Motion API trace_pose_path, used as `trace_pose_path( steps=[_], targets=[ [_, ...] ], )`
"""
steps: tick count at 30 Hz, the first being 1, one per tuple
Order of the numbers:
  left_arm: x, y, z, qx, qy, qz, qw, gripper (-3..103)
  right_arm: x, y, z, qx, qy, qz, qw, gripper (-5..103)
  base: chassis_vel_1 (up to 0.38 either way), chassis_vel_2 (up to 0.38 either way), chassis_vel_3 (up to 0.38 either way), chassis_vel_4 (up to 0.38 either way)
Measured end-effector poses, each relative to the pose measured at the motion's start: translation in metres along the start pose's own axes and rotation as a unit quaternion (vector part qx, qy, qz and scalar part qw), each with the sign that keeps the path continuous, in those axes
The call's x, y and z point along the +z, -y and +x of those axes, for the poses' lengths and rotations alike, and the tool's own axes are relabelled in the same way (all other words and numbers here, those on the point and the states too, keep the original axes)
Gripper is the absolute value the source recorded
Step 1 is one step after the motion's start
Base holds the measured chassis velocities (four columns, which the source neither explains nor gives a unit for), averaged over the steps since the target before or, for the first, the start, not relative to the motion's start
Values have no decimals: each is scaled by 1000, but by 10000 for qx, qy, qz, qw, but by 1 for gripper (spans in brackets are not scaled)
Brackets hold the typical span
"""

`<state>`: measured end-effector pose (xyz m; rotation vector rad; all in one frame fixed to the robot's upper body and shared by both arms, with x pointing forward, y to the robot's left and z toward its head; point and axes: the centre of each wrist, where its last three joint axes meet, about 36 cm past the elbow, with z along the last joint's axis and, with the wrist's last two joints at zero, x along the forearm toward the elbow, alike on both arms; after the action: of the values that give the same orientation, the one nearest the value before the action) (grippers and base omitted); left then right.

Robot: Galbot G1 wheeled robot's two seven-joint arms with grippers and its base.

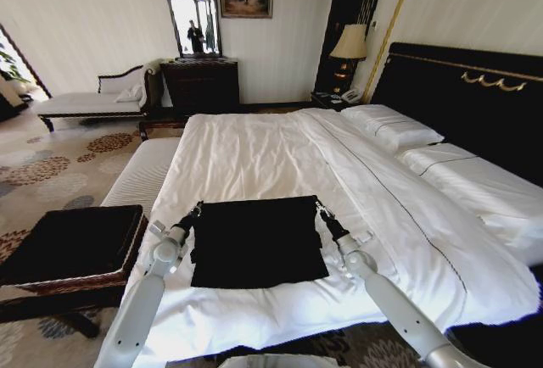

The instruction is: Fold the clothes on the bed and place them into the basket.

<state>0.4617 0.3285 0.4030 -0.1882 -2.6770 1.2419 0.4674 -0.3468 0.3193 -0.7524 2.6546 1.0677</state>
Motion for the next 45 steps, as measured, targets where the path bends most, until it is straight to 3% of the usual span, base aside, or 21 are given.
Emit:
trace_pose_path(
  steps=[3, 6, 8, 16, 22, 25, 26, 29, 31, 32, 34, 35, 37, 38, 39, 42, 44, 45],
  targets=[
    [-25, 27, 15, 373, 215, 9, 9991, 1, -31, -15, -6, -326, 371, 132, 9987, 0, 0, 0, 0, 0],
    [-34, 38, 23, 540, 289, -14, 9981, 1, -43, -21, -8, -467, 482, 202, 9975, 0, 0, 0, 0, 0],
    [-47, 56, 37, 769, 394, -65, 9962, 1, -61, -38, -8, -740, 636, 312, 9947, 0, 0, 0, 0, 0],
    [-62, 87, 77, 1019, 526, -207, 9932, 1, -83, -76, 5, -1206, 683, 592, 9886, 0, 0, 0, 0, 0],
    [-56, 104, 125, 885, 566, -364, 9938, 1, -85, -95, 37, -1089, 640, 893, 9880, 0, 0, 0, 0, 0],
    [-43, 122, 168, 655, 536, -682, 9941, 1, -93, -122, 61, -948, 664, 1146, 9867, 0, 0, 0, 0, 0],
    [-43, 122, 168, 655, 536, -682, 9941, 1, -93, -122, 61, -948, 664, 1146, 9867, 0, 0, 0, 0, 0],
    [-42, 147, 204, 462, 585, -929, 9929, 1, -115, -156, 68, -833, 794, 1293, 9849, 0, 0, 0, 0, 0],
    [-47, 149, 214, 148, 577, -954, 9937, 1, -131, -179, 64, -515, 815, 1383, 9857, 0, 0, 0, 0, 0],
    [-47, 149, 214, 148, 577, -954, 9937, 1, -131, -179, 64, -515, 815, 1383, 9857, 0, 0, 0, 0, 0],
    [-54, 151, 217, -64, 562, -965, 9937, 1, -142, -198, 52, -16, 773, 1340, 9880, 0, 0, 0, 0, 0],
    [-54, 157, 202, 81, 411, -1153, 9925, 1, -135, -198, 26, 961, 306, 1151, 9882, 0, 0, 0, 0, 0],
    [-46, 136, 179, -68, 205, -1263, 9918, 1, -111, -165, 16, 1309, -129, 1251, 9834, 0, 0, 0, 0, 0],
    [-39, 113, 159, -255, 63, -1314, 9910, 1, -90, -138, 12, 1520, -447, 1308, 9787, 0, 0, 0, 0, 0],
    [-39, 113, 159, -255, 63, -1314, 9910, 1, -90, -138, 12, 1520, -447, 1308, 9787, 0, 0, 0, 0, 0],
    [-7, 54, 92, -753, -416, -1279, 9881, 1, -33, -77, -3, 1953, -1112, 1307, 9656, 0, 0, 0, 0, 0],
    [8, 25, 44, -939, -534, -1319, 9854, 1, 2, -40, -12, 2253, -1438, 1280, 9551, 0, 0, 0, 0, 0],
    [8, 25, 44, -939, -534, -1319, 9854, 1, 2, -40, -12, 2253, -1438, 1280, 9551, 0, 0, 0, 0, 0]
  ],
)
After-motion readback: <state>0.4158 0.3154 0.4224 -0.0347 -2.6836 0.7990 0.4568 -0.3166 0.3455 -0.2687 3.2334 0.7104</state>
